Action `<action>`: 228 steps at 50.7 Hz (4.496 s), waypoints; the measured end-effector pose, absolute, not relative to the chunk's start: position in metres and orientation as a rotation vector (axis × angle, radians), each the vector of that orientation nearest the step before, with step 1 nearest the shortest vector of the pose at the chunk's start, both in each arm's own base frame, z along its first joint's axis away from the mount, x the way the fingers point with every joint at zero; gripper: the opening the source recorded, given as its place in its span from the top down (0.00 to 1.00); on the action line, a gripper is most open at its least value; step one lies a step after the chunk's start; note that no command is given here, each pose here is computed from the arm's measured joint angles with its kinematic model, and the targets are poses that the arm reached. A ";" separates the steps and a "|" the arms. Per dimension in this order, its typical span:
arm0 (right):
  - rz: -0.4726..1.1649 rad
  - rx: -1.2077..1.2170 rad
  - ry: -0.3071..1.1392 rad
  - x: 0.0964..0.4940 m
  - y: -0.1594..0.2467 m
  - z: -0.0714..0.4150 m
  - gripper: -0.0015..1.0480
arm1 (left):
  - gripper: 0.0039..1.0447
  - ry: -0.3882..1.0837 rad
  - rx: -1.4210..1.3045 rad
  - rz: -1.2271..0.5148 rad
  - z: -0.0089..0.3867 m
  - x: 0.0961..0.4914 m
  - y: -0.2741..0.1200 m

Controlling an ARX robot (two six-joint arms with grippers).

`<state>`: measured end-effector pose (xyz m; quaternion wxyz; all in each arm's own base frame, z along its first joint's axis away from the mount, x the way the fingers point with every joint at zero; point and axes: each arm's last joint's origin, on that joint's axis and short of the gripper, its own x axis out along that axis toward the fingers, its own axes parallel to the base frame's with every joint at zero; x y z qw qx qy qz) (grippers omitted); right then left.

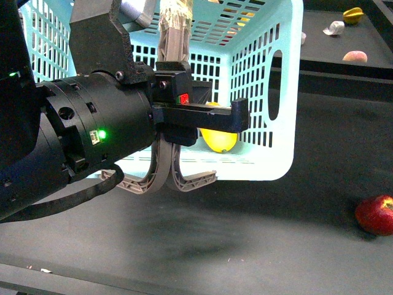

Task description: Pick mango with right arm and hold basket with left

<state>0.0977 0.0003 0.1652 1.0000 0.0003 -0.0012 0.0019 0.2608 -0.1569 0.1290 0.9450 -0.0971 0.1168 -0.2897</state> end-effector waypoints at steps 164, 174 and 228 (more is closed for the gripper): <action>0.004 0.000 -0.003 0.098 0.000 0.165 0.08 | 0.08 0.032 -0.935 0.496 0.149 0.266 0.023; 0.004 0.000 -0.003 0.098 0.000 0.165 0.08 | 0.08 -0.002 -0.891 0.604 0.159 0.220 0.038; 0.004 0.000 -0.004 0.098 0.000 0.165 0.08 | 0.98 -0.012 -0.009 0.003 0.170 0.137 0.000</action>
